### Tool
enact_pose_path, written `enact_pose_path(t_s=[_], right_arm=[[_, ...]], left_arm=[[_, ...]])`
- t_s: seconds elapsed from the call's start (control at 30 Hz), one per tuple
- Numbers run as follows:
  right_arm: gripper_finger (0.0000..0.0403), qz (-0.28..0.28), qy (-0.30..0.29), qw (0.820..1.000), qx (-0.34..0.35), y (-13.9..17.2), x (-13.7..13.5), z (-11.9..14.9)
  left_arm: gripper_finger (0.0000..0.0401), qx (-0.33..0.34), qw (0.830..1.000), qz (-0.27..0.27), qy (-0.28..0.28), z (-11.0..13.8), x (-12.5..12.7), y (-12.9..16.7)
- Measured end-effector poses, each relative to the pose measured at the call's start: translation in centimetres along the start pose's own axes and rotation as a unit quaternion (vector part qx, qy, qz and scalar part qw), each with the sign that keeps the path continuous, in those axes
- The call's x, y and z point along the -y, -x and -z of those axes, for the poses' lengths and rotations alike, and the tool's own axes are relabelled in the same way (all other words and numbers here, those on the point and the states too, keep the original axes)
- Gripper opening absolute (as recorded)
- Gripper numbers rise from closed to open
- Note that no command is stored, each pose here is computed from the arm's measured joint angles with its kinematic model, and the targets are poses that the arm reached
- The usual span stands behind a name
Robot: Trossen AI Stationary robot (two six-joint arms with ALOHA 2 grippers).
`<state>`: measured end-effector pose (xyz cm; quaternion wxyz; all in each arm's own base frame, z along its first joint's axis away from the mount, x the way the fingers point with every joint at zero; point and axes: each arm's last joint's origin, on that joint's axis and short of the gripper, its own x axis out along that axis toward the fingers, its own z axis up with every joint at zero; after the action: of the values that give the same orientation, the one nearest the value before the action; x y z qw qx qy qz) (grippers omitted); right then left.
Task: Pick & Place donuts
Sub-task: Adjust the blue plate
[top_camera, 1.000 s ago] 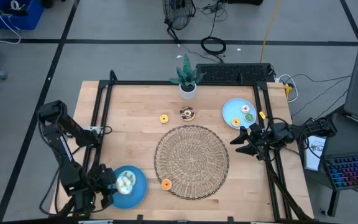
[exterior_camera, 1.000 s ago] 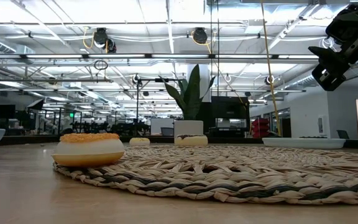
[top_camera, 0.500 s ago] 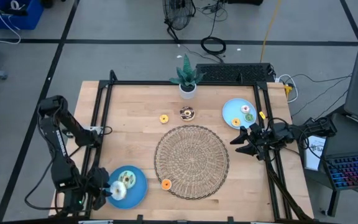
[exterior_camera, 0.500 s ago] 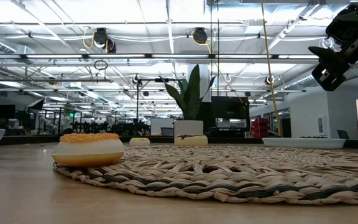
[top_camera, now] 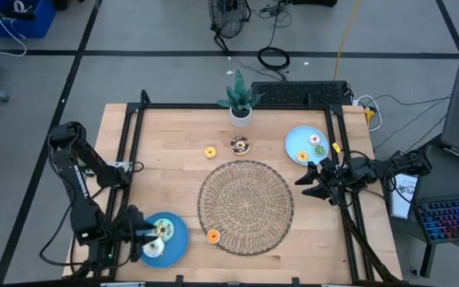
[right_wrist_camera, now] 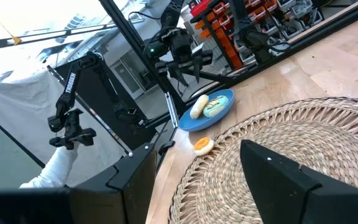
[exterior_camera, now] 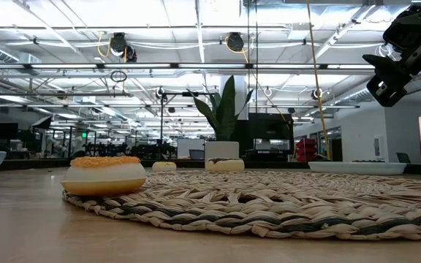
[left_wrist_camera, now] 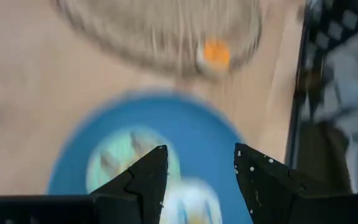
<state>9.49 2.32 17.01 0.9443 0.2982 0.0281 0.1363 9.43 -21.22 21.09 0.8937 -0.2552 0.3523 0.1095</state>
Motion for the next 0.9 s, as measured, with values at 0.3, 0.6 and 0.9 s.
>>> enact_pose_path(t_s=[0.3,0.6,0.9], right_arm=[[0.0219,0.000,0.000,1.000,0.000,0.0,0.0,0.0],[0.0219,0.000,0.000,1.000,0.000,0.0,0.0,0.0],[0.0219,0.000,0.000,1.000,0.000,0.0,0.0,0.0]], left_arm=[[0.0186,0.144,0.987,-0.047,-0.048,-3.1,-0.2,-1.9],[0.0186,-0.005,0.998,-0.053,-0.045,-6.0,0.0,-5.1],[0.0186,-0.063,0.987,0.094,-0.116,-7.6,2.6,-9.2]])
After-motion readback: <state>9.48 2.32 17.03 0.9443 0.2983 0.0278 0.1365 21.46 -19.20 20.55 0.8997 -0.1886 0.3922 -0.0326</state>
